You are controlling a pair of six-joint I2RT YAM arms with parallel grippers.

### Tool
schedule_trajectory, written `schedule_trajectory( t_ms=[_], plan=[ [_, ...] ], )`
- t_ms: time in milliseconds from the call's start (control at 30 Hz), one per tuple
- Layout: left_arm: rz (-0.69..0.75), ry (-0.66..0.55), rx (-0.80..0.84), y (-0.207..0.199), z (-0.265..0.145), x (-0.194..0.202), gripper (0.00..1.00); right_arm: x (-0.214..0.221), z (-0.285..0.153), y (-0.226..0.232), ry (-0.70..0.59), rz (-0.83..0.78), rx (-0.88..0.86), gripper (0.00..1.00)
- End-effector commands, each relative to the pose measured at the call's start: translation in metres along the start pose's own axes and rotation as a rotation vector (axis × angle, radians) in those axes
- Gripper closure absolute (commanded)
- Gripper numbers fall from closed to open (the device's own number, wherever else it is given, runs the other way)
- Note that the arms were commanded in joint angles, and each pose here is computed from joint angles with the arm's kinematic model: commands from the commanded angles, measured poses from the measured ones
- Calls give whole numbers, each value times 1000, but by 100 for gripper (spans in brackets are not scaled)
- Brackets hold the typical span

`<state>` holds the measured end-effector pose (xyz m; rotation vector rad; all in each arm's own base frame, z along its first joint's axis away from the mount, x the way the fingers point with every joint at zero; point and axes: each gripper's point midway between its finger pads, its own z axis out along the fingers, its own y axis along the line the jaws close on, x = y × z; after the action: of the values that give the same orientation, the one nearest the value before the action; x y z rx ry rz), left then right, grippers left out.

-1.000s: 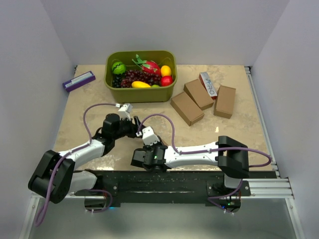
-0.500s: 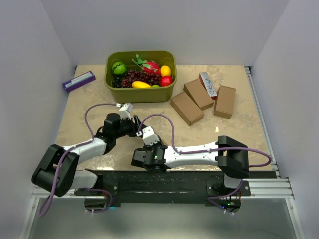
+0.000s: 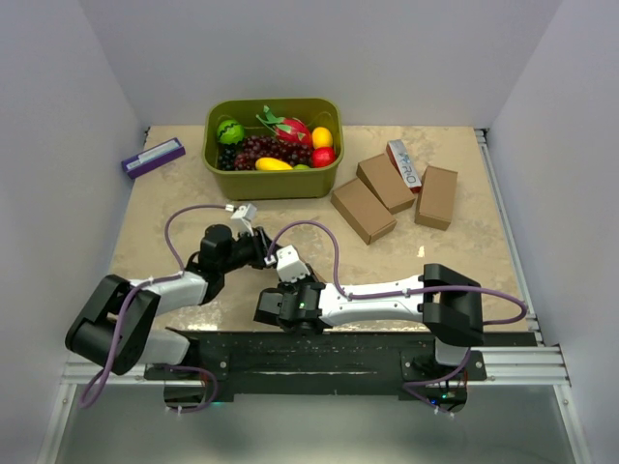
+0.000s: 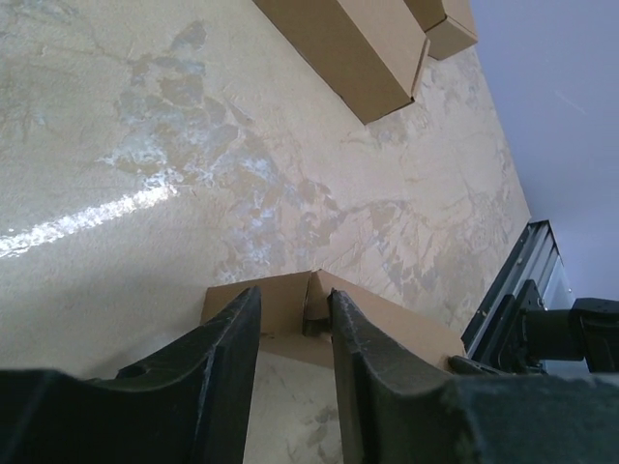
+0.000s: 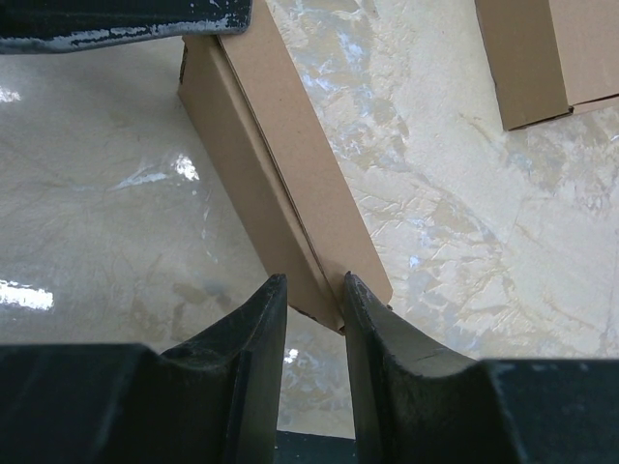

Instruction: Fold the paper box

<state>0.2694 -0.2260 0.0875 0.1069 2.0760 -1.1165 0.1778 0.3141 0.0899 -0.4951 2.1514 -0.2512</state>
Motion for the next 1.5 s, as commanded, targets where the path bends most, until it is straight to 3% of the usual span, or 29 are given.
schedule_trajectory(
  t_ms=[0,467,833,1133,1267,1467],
  plan=[
    [-51,54,-29,15,-3,24,64,58,6,12,204,-2,-47,68],
    [-194,86,-43,24,-15,58,99,57,8,12,200,-9,-32,68],
    [-208,103,-38,26,-23,72,100,49,4,14,184,8,-62,66],
    [-129,96,-18,27,-27,76,100,-16,-31,17,121,34,-177,43],
    [-114,89,-18,28,-29,76,100,-14,-20,19,132,7,-177,30],
    [-98,90,-25,29,-32,77,100,-20,-14,2,95,-2,-96,21]
  ],
)
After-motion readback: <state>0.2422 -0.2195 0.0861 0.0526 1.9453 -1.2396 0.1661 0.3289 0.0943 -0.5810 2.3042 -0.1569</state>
